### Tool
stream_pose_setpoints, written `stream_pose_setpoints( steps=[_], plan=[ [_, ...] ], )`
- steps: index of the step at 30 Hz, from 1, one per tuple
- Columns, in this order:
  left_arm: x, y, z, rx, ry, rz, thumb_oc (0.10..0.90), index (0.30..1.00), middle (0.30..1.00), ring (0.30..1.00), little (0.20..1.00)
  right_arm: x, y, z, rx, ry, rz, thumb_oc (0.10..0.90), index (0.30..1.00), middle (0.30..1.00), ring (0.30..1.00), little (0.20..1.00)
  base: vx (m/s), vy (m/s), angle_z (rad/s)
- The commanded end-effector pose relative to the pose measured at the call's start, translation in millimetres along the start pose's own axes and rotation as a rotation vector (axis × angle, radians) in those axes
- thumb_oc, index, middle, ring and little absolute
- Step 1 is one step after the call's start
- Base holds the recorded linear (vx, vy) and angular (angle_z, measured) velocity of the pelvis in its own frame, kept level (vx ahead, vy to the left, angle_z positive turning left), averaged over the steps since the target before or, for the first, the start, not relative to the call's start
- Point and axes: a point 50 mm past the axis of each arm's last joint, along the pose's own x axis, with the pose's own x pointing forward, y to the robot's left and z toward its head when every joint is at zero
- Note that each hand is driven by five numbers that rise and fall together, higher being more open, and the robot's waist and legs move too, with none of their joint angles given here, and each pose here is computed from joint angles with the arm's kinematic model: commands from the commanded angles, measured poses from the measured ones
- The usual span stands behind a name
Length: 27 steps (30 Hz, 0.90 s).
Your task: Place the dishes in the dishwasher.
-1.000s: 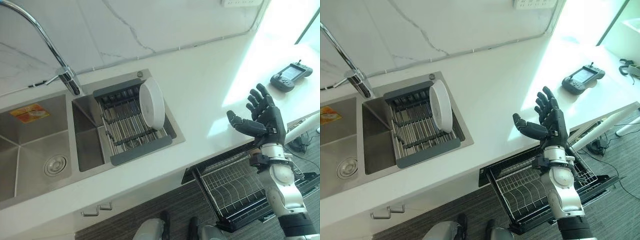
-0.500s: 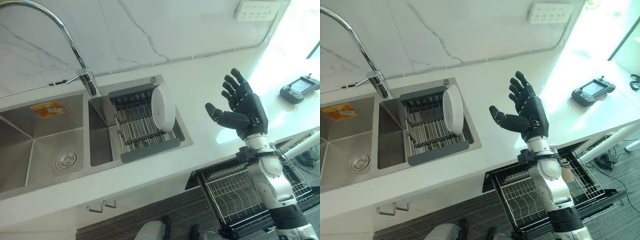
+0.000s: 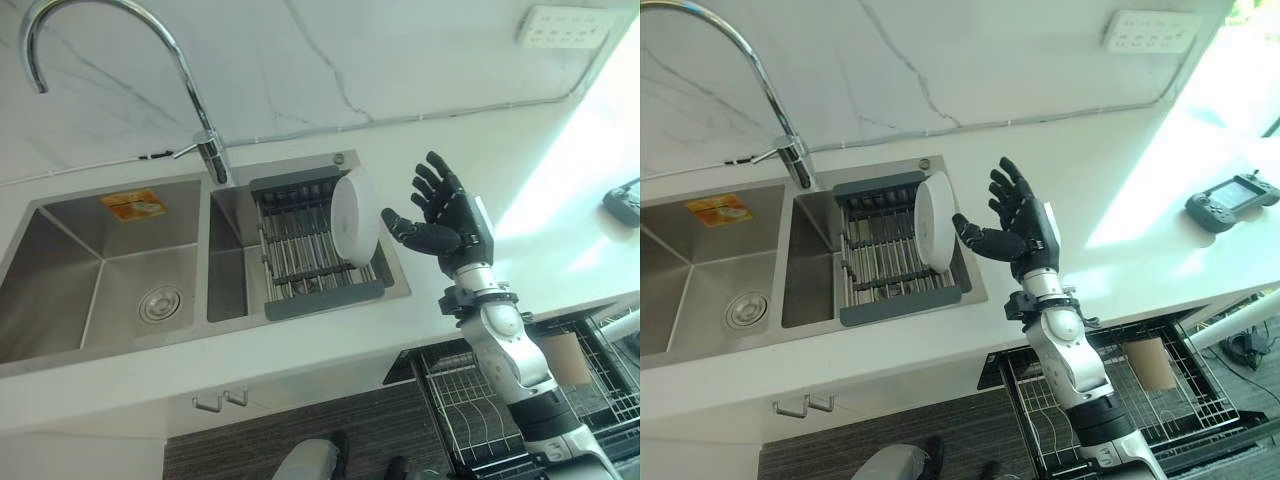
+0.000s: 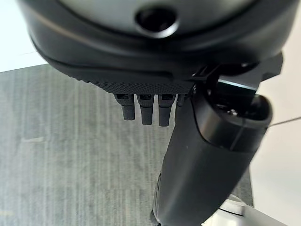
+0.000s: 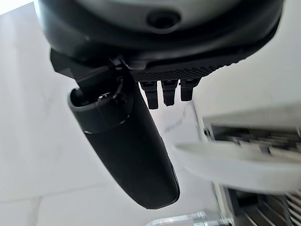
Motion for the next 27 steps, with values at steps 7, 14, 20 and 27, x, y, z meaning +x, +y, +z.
stream_pose_setpoints(
  steps=[7, 14, 20, 27],
  plan=[
    [-2.6, 29.8, -27.9, 0.053, 0.103, 0.065, 0.800, 0.900, 0.900, 0.900, 0.900, 28.6, 26.5, 53.9, 0.055, -0.258, 0.074, 0.800, 0.900, 0.900, 0.900, 0.900, 0.02, 0.012, 0.07],
    [-2.6, 28.8, -29.9, 0.055, 0.109, 0.065, 0.800, 0.900, 0.900, 0.900, 0.900, 31.3, 27.1, 45.7, 0.054, -0.230, 0.049, 0.800, 0.900, 0.900, 0.900, 0.900, 0.00, 0.000, 0.00],
    [-2.7, 29.3, -30.0, 0.056, 0.111, 0.066, 0.800, 0.900, 0.900, 0.900, 0.900, 34.4, 33.3, 39.7, 0.058, -0.195, 0.067, 0.800, 0.900, 0.900, 0.900, 0.900, 0.00, 0.000, 0.00],
    [-2.7, 29.3, -29.9, 0.064, 0.113, 0.067, 0.800, 0.900, 0.900, 0.900, 0.900, 34.8, 36.5, 34.8, 0.055, -0.172, 0.078, 0.800, 0.900, 0.900, 0.900, 0.900, 0.00, 0.001, 0.00]
  ],
)
